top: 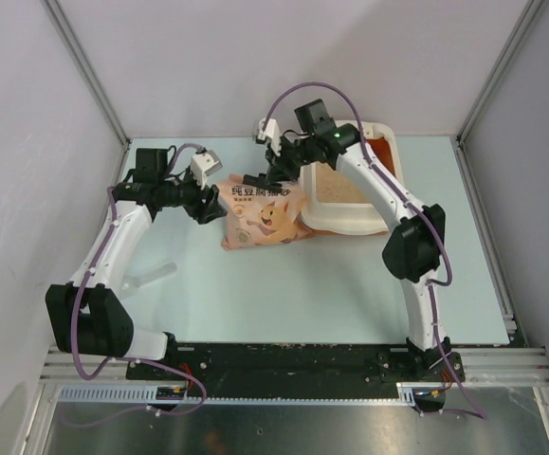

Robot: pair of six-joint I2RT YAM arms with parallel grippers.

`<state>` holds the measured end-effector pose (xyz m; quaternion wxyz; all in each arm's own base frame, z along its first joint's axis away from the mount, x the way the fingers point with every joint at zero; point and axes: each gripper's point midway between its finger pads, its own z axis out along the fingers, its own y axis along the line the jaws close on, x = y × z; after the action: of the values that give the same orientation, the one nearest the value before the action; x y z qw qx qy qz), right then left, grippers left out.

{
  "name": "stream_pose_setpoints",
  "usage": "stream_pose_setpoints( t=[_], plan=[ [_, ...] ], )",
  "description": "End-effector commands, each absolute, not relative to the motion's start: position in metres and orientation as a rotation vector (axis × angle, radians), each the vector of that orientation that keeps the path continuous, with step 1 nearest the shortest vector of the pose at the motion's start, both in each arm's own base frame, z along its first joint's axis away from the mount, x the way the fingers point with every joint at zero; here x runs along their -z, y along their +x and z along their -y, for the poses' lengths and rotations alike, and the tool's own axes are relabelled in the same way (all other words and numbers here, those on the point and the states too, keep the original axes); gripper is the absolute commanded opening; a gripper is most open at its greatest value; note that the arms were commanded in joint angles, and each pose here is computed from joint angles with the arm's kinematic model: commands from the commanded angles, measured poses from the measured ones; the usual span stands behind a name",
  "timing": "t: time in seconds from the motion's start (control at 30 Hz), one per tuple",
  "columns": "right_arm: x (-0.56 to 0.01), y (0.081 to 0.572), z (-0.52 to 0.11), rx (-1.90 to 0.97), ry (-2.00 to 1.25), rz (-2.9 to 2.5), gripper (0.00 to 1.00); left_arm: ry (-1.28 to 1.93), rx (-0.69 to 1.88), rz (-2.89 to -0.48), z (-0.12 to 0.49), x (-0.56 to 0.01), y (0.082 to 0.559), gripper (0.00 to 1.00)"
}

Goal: Fill the litter box with clean litter

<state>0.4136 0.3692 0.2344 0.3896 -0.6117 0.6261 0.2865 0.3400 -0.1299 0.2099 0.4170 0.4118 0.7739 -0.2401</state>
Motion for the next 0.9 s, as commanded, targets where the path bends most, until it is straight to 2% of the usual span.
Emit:
stream_pose_setpoints(
  t=[0.0, 0.1, 0.13, 0.2, 0.3, 0.33, 0.37, 0.43, 0.47, 0.5, 0.6, 0.87],
  plan=[
    [-0.331, 0.395, -0.351, -0.73, -1.433, -1.43, 0.0, 1.012, 0.662, -1.908, 0.139, -0.219, 0.341, 0.67],
    [-0.334, 0.367, -0.323, -0.737, -1.47, -1.466, 0.0, 1.008, 0.668, -1.909, 0.14, -0.22, 0.343, 0.66],
    [-0.307, 0.355, -0.309, -0.754, -1.522, -1.541, 0.0, 1.01, 0.664, -1.902, 0.14, -0.221, 0.344, 0.67],
    [-0.303, 0.332, -0.285, -0.744, -1.554, -1.573, 0.0, 1.008, 0.66, -1.911, 0.14, -0.22, 0.347, 0.67],
    [-0.239, 0.294, -0.244, -0.773, -1.636, -1.746, 0.0, 0.994, 0.624, -1.935, 0.138, -0.217, 0.354, 0.75],
    [-0.24, 0.28, -0.23, -0.758, -1.629, -1.745, 0.0, 0.991, 0.616, -1.934, 0.138, -0.219, 0.357, 0.77],
    [-0.206, 0.264, -0.214, -0.797, -1.637, -1.836, 0.0, 0.989, 0.607, -1.93, 0.138, -0.221, 0.359, 0.78],
    [-0.194, 0.242, -0.198, -0.811, -1.647, -1.874, 0.0, 0.983, 0.6, -1.938, 0.14, -0.221, 0.362, 0.81],
    [-0.181, 0.233, -0.191, -0.821, -1.683, -1.886, 0.0, 0.982, 0.595, -1.938, 0.141, -0.222, 0.364, 0.85],
    [-0.165, 0.22, -0.183, -0.858, -1.694, -1.942, 0.0, 0.986, 0.593, -1.939, 0.143, -0.221, 0.364, 1.0],
    [-0.136, 0.199, -0.163, -0.928, -1.683, -2.066, 0.0, 0.98, 0.586, -1.955, 0.144, -0.22, 0.367, 1.0],
    [-0.085, 0.192, -0.122, -1.064, -1.555, -2.306, 0.0, 0.987, 0.587, -1.94, 0.149, -0.225, 0.374, 1.0]
  ],
)
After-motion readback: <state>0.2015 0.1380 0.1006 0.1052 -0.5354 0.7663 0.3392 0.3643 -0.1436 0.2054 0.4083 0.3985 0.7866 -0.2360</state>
